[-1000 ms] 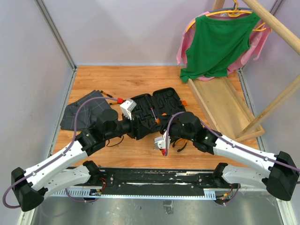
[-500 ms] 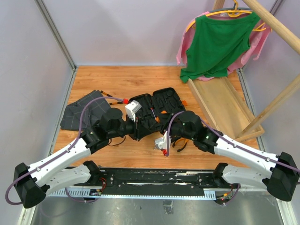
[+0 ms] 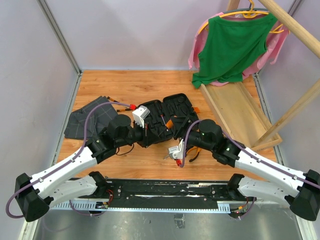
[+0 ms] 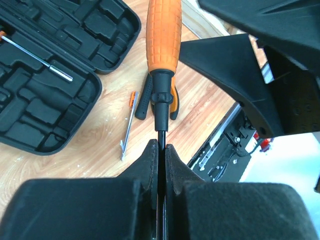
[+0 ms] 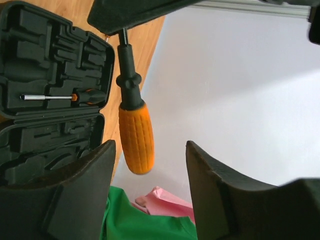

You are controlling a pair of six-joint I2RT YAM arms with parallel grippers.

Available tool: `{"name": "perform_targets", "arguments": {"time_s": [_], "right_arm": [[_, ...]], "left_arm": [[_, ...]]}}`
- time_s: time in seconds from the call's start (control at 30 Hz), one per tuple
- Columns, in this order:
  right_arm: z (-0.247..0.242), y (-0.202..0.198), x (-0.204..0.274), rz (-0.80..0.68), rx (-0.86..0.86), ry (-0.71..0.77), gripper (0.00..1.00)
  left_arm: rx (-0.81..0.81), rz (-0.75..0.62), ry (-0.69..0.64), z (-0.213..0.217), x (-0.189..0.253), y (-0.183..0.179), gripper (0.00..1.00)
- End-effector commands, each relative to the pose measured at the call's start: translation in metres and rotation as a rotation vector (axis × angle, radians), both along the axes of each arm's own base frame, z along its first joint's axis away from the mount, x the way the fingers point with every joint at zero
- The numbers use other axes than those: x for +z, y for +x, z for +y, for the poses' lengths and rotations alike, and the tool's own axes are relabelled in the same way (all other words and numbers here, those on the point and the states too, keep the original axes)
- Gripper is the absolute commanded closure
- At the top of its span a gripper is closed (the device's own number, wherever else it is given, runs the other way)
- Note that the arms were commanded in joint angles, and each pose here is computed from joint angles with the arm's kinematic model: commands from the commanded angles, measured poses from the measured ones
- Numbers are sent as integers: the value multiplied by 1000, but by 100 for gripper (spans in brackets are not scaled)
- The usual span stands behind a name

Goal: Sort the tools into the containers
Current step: Pick up the screwdriver from the center of the board.

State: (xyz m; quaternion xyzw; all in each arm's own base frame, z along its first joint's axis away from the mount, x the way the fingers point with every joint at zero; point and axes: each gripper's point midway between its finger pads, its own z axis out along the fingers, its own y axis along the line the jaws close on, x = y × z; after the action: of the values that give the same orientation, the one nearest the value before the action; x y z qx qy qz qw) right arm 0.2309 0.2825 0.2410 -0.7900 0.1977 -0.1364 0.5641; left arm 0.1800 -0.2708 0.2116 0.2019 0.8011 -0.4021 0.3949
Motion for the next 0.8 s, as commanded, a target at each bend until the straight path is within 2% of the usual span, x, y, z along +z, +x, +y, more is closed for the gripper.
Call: {"name": "perform_targets", "arguments": {"time_s": [0.0, 0.13, 0.2, 0.3, 0.37, 0.53, 0.77], "right_arm": [[-3, -13, 7, 55, 0, 103, 40], [-7, -23, 20, 164, -21, 309, 36], [-12, -25, 27, 268, -62, 460, 24], [-18, -27, 34, 473, -138, 640, 16], [-20, -29, 34, 593, -180, 708, 1], [-20, -34, 27, 852, -261, 841, 2], [-36, -14, 15, 1081, -579, 1017, 2]], "left_arm": [[53, -60, -45, 1, 24, 10, 99], [86, -73, -41, 5, 24, 15, 100], [127, -87, -47, 10, 25, 19, 100], [176, -108, -59, 16, 29, 25, 99], [199, -119, -67, 18, 32, 28, 99], [245, -131, -74, 23, 33, 34, 100], [275, -138, -83, 24, 35, 39, 99]]}}
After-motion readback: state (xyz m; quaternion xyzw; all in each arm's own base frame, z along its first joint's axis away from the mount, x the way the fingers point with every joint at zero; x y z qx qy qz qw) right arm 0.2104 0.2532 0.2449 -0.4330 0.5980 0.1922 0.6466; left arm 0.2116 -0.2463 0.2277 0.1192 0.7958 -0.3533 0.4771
